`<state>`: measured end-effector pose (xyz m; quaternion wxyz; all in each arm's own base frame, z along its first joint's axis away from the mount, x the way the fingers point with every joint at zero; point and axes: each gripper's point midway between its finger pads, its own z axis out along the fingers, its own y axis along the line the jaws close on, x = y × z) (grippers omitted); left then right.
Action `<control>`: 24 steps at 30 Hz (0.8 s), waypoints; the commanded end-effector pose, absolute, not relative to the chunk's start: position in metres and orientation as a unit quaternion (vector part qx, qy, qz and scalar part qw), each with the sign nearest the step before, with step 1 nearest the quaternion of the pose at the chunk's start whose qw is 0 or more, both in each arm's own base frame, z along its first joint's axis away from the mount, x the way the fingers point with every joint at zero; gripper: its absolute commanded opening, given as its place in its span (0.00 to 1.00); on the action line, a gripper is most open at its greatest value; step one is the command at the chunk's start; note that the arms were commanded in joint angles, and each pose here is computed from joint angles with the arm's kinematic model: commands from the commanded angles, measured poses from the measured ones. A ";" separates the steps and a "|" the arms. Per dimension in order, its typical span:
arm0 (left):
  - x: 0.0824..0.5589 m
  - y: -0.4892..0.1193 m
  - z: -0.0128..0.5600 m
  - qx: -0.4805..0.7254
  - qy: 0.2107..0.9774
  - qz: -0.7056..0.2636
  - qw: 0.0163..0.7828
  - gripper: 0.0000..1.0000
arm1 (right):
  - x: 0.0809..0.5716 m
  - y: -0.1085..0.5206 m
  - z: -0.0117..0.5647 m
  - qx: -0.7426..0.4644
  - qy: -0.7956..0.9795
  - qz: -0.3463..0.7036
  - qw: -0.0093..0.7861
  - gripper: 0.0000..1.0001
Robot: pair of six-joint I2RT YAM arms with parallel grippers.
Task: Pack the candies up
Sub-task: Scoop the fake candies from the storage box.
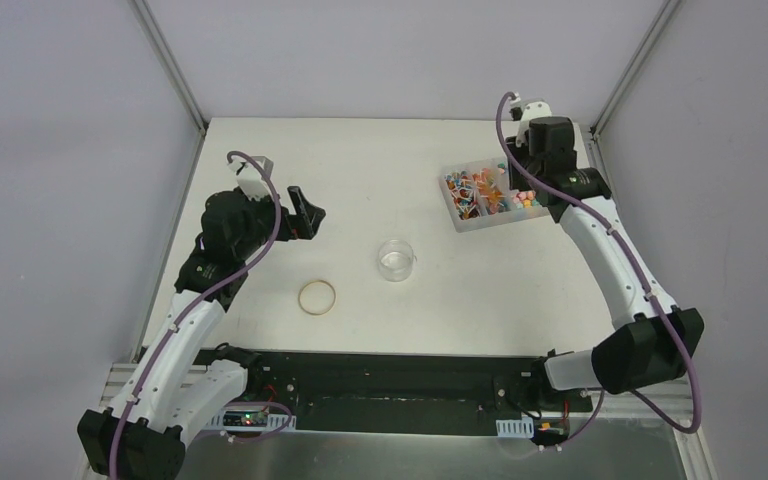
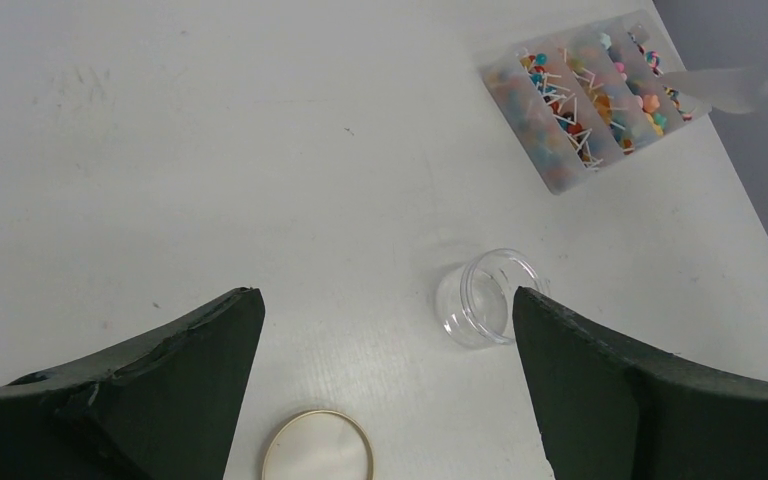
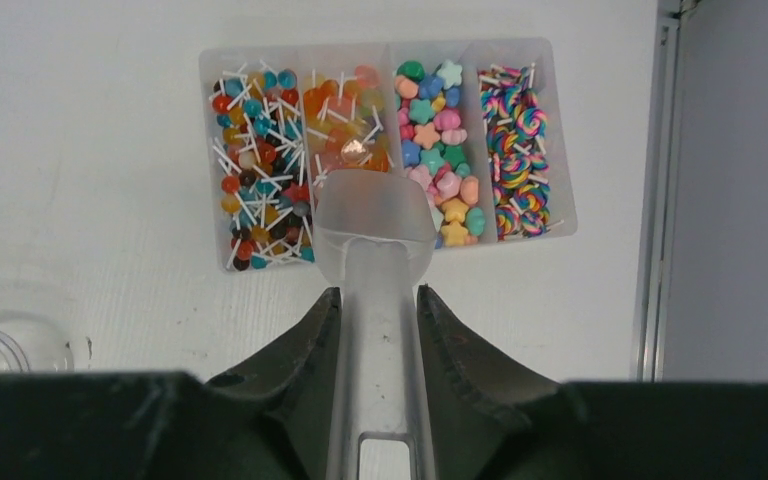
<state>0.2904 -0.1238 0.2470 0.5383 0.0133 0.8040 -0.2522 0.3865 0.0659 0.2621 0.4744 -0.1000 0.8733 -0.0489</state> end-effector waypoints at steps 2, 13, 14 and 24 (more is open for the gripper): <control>0.293 -0.113 0.256 0.008 0.796 -0.227 0.562 0.99 | 0.389 0.066 0.265 -0.120 0.886 -0.038 0.446 0.00; 0.293 -0.113 0.256 0.009 0.796 -0.227 0.561 0.99 | 0.397 0.062 0.240 -0.137 0.911 -0.052 0.386 0.00; 0.292 -0.113 0.256 0.009 0.796 -0.227 0.562 0.99 | 0.398 0.063 0.239 -0.139 0.912 -0.049 0.383 0.00; 0.291 -0.114 0.257 0.012 0.794 -0.230 0.563 0.99 | 0.414 0.067 0.201 -0.155 0.920 -0.042 0.358 0.00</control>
